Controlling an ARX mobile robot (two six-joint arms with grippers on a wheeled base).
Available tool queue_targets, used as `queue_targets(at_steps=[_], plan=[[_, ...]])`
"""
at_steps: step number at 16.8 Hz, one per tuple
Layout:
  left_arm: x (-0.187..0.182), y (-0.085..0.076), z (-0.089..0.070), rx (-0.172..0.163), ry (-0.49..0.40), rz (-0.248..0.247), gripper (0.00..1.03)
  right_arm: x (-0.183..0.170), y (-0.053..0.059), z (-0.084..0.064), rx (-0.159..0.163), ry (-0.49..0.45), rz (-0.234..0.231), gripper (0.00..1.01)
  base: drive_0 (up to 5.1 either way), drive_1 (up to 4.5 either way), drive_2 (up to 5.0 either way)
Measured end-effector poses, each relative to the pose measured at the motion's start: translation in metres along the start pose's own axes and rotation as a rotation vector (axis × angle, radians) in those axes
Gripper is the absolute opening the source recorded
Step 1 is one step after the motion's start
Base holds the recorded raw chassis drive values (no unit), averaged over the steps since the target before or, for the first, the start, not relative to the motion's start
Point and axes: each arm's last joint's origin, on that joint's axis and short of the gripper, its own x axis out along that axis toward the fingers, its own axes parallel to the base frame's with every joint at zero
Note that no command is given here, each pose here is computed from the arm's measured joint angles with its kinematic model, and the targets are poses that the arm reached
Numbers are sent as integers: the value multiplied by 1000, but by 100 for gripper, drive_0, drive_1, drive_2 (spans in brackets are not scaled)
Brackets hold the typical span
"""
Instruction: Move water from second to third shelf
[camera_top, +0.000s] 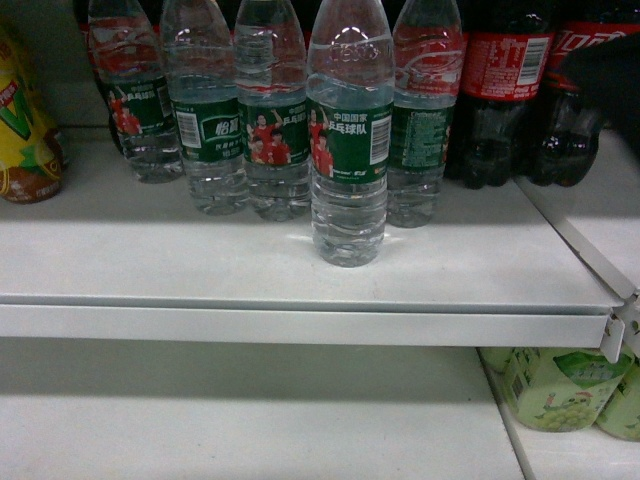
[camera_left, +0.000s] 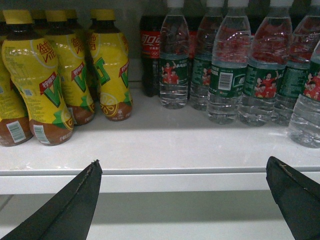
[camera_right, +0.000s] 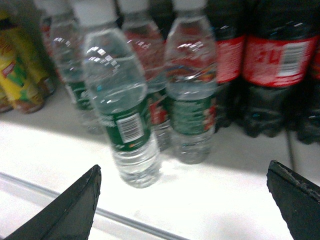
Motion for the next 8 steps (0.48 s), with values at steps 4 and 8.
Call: queue_targets(at_steps=[4,8], plan=[[0,0,0,0,0,0,98,44,54,-26,-18,133,144,98,0,0,0],[0,0,0,0,0,0,98,74,72,-26,-2,169,144,98,0,0,0]])
